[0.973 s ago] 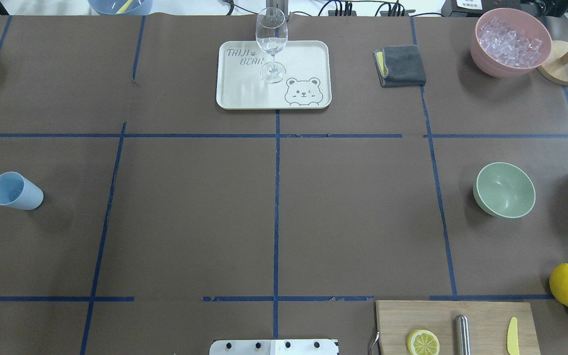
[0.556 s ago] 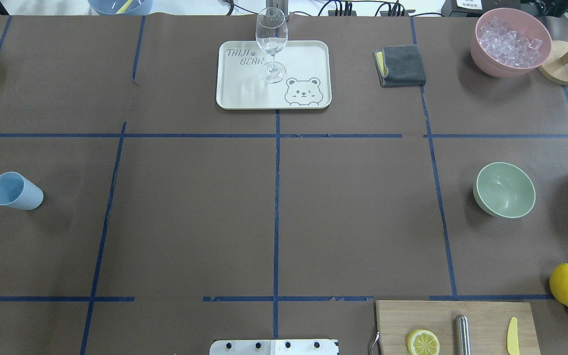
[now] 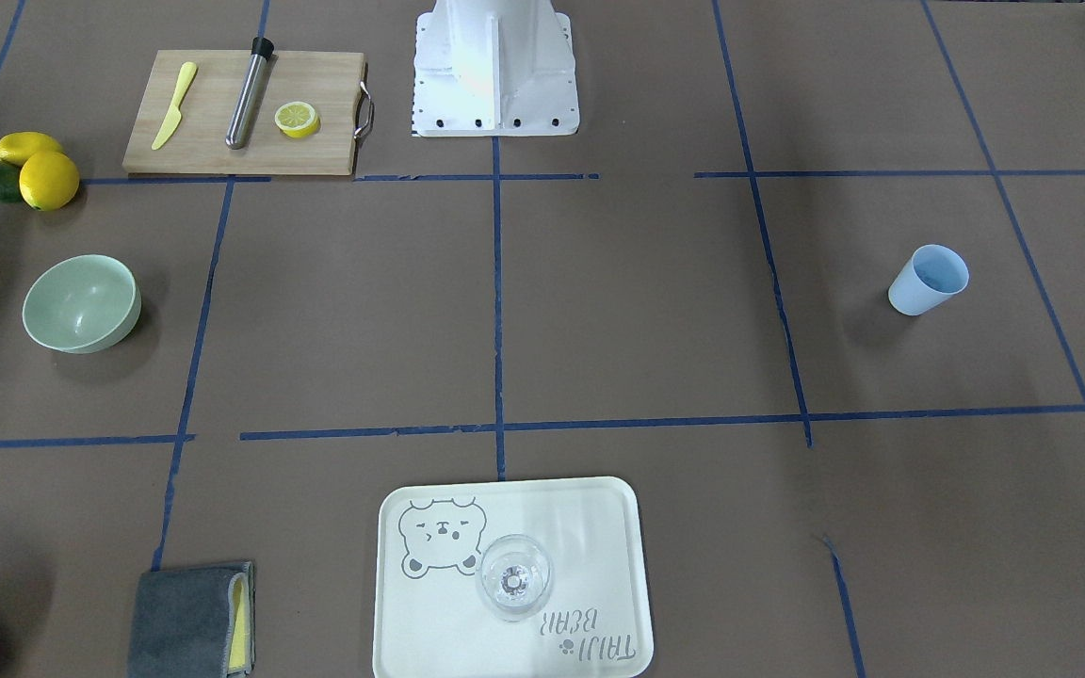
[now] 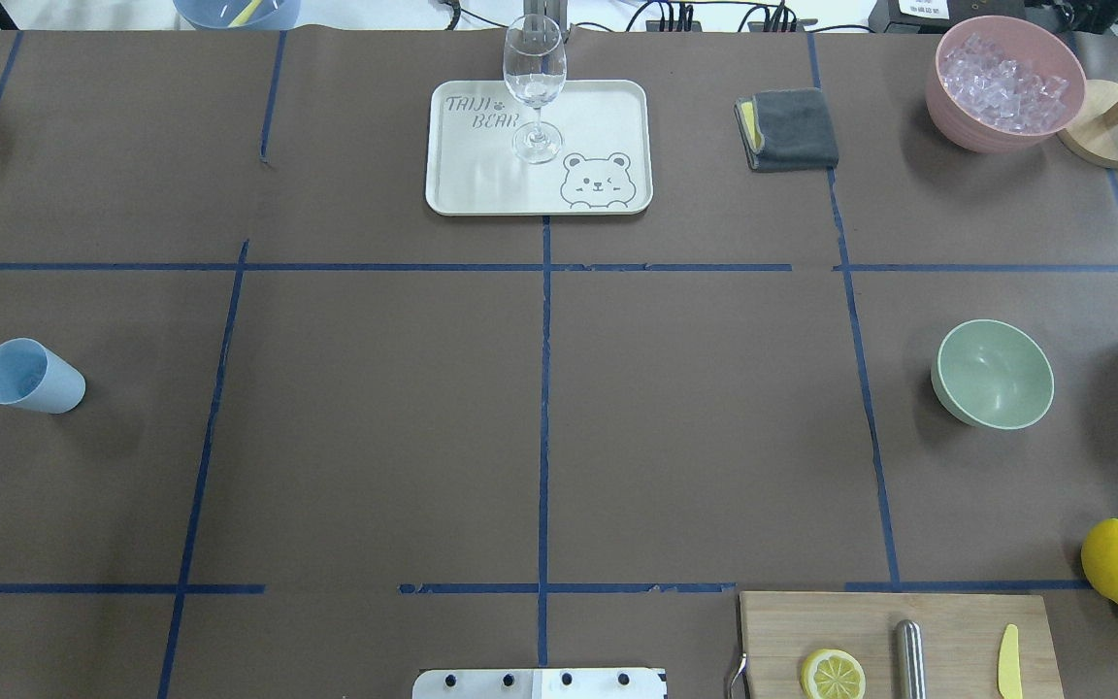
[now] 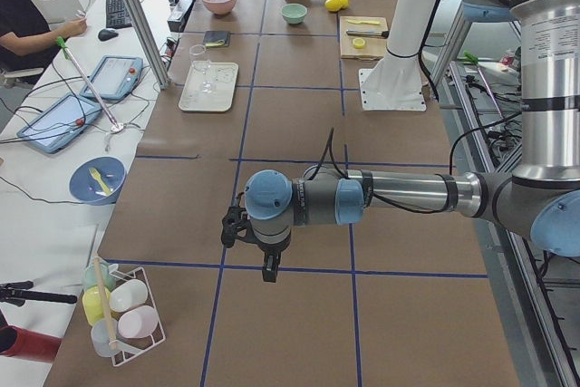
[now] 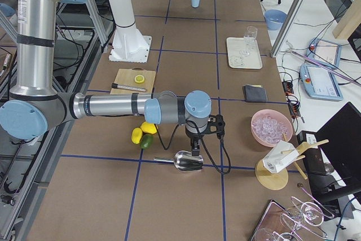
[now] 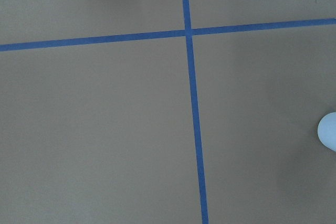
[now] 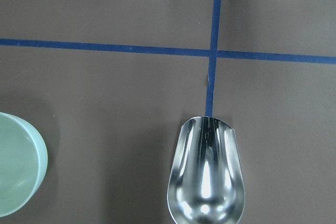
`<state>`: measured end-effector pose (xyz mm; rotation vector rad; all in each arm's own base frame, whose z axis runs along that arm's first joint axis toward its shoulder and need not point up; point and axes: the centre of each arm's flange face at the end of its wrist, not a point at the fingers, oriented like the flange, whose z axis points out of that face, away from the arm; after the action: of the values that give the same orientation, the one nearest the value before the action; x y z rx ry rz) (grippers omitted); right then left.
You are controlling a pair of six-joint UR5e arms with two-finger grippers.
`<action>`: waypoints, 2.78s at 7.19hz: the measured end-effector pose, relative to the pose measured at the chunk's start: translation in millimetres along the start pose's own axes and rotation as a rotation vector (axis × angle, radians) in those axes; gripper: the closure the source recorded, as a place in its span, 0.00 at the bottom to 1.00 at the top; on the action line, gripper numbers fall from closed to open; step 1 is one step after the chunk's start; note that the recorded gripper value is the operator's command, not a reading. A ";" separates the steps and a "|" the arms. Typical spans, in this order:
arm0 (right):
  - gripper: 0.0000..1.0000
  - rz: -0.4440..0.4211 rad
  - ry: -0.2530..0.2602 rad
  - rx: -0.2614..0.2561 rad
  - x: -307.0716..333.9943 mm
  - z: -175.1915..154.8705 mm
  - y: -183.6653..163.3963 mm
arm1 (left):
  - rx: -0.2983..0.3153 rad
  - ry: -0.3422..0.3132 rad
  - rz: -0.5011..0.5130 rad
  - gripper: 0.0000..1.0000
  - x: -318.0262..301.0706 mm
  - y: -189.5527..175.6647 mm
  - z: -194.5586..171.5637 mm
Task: Pour ice into bowl
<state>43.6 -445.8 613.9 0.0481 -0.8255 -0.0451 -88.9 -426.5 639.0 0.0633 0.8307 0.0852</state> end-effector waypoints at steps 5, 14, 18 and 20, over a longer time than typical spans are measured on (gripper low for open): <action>0.00 -0.003 -0.003 0.000 -0.4 0.3 2.9 | 0.021 0.091 0.006 0.00 0.3 10.5 9.6; 0.04 -0.057 -0.156 -0.070 -67.5 42.8 10.9 | 0.253 0.226 0.197 0.00 56.1 20.5 10.0; 0.04 -0.032 -0.046 -0.057 -136.1 129.9 19.8 | 0.233 0.225 0.168 0.00 48.7 37.5 22.1; 0.08 0.021 -0.059 -0.008 -163.9 159.6 23.9 | 0.231 0.224 0.167 0.00 47.6 38.9 23.3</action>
<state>-184.3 -416.4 603.3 0.0308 -0.8851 -0.0297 -41.7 -383.6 623.3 0.3457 1.0561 0.1551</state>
